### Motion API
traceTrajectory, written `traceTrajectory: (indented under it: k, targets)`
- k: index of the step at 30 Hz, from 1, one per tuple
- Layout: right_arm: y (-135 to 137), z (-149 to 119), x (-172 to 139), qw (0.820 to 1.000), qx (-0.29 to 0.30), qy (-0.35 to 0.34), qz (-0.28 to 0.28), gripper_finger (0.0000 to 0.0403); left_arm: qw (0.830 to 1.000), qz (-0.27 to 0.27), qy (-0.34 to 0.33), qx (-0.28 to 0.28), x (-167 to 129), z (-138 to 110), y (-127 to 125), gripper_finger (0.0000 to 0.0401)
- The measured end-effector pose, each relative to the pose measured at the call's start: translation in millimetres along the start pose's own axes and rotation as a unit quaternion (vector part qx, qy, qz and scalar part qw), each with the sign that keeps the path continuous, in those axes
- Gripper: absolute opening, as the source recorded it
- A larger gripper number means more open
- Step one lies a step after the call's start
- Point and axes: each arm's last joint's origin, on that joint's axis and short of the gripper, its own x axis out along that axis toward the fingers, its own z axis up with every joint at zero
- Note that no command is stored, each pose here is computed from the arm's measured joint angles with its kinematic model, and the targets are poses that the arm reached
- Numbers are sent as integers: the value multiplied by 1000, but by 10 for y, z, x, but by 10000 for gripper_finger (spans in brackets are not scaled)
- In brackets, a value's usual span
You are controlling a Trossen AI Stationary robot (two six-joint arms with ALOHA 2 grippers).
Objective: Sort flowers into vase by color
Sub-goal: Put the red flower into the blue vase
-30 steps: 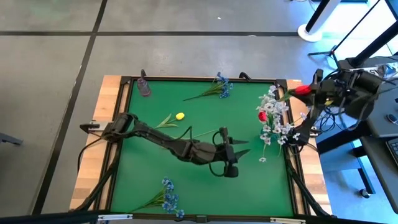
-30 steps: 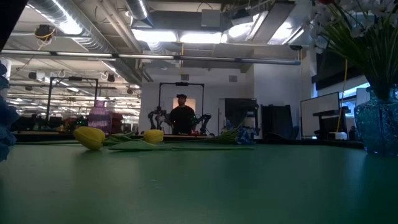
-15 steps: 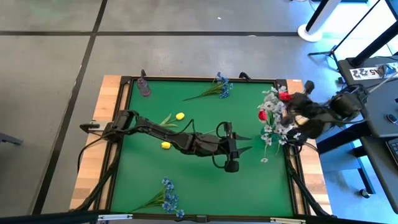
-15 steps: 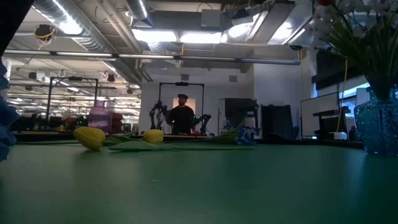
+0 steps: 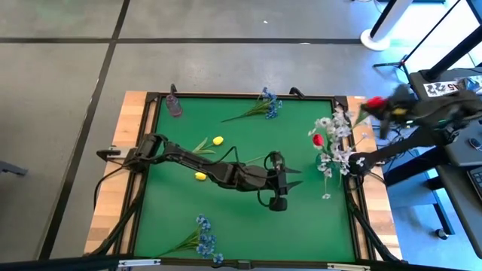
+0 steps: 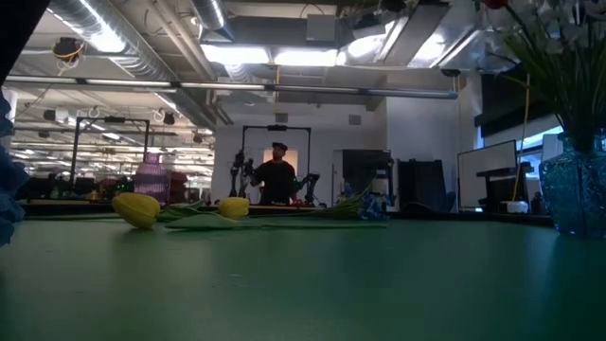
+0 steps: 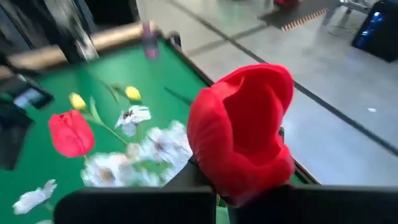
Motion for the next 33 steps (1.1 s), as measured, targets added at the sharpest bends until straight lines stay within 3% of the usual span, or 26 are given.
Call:
traceTrajectory:
  k: [6,11,21,28,33]
  targets:
    - [-127,-130,-96,992,52,-57,97,8,1000,3,1,1,13,-7,29,131]
    - [-33,-164,-22,984,17,-77,160,5,1000,7,1,0,24,-13,57,131]
    - [164,-307,229,982,-42,-18,183,5,1000,6,6,-7,26,-24,60,131]
    - [-10,-108,-72,973,-34,-93,209,7,1000,8,7,-7,31,-27,72,131]
    - [-130,-82,-240,965,-27,-93,244,8,1000,7,7,-7,31,-28,71,131]
